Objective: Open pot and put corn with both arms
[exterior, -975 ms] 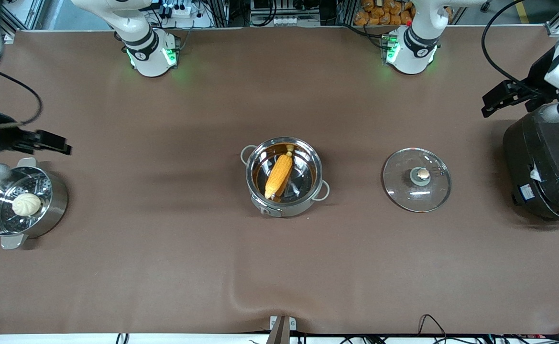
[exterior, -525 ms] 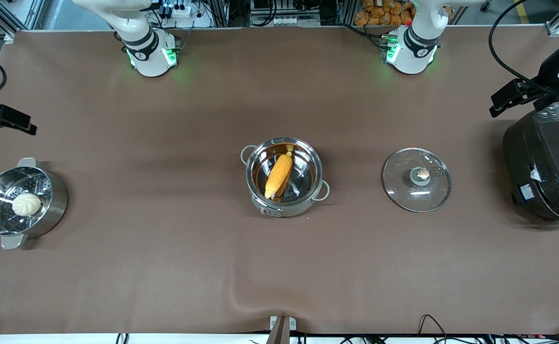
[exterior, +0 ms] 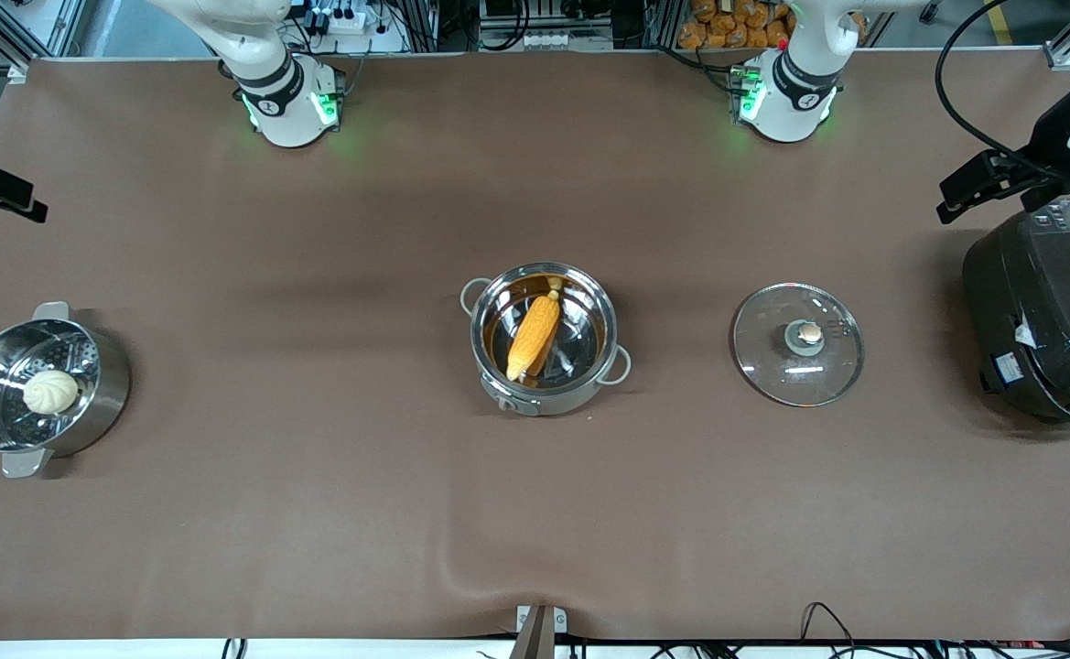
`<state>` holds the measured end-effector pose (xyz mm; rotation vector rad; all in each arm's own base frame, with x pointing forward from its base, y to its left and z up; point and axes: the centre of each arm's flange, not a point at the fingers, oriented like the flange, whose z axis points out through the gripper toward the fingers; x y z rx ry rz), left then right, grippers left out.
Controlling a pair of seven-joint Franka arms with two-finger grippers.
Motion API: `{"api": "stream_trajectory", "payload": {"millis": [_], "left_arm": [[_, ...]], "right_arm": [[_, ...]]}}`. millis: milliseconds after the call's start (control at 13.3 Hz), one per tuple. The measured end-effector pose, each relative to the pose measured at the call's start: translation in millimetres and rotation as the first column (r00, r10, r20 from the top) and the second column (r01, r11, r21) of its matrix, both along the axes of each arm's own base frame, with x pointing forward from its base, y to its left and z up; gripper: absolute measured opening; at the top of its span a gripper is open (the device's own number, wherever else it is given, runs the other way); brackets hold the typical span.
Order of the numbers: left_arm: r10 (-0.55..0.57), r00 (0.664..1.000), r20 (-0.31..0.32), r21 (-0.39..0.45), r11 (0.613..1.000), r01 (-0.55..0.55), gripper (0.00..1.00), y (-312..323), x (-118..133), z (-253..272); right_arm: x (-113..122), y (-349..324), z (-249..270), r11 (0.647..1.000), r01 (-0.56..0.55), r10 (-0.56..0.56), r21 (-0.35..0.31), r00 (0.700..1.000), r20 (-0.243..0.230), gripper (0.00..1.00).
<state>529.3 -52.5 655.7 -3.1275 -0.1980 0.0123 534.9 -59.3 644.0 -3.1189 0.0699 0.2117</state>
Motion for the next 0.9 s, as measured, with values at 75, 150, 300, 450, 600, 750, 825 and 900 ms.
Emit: {"api": "stream_trajectory", "payload": {"millis": [75, 150, 300, 450, 600, 750, 825, 900], "left_arm": [[-0.010, 1.000, -0.001, 0.000, 1.000, 0.010, 1.00, 0.1, 0.4, -0.7], [-0.018, 1.000, -0.004, 0.000, 1.000, 0.018, 1.00, 0.3, 1.1, -1.9], [-0.028, 1.000, -0.008, 0.000, 1.000, 0.028, 1.00, 0.3, 2.6, -4.3], [-0.028, 1.000, -0.011, 0.000, 1.000, 0.028, 1.00, 0.5, 3.6, -5.8], [-0.028, 1.000, -0.012, 0.000, 1.000, 0.028, 1.00, 0.6, 4.1, -6.6], [-0.028, 1.000, -0.013, 0.000, 1.000, 0.028, 1.00, 0.6, 4.3, -7.1], [-0.028, 1.000, -0.013, 0.000, 1.000, 0.028, 1.00, 0.4, 4.4, -7.2], [-0.029, 0.999, -0.013, 0.000, 1.000, 0.029, 1.00, 0.2, 4.4, -7.2]], "right_arm": [[-0.6, 2.2, -0.1, 1.000, -0.004, 0.004, 0.003, 1.000, -0.005, 1.00], [-1.7, 3.0, 0.5, 1.000, -0.004, 0.004, 0.006, 1.000, -0.008, 1.00], [-4.3, -1.2, 2.8, 1.000, 0.007, -0.007, 0.010, 1.000, -0.007, 1.00], [-6.6, -15.5, 4.3, 0.999, 0.040, -0.040, 0.034, 0.999, -0.001, 1.00], [-7.7, -24.8, 9.1, 0.997, 0.063, -0.063, 0.045, 0.998, 0.013, 1.00], [-7.3, -22.3, 11.3, 0.997, 0.067, -0.068, 0.047, 0.998, 0.018, 1.00], [-7.1, -20.7, 11.3, 0.997, 0.065, -0.065, 0.047, 0.998, 0.018, 1.00], [-6.9, -19.2, 11.3, 0.997, 0.062, -0.063, 0.047, 0.998, 0.018, 1.00]]}}
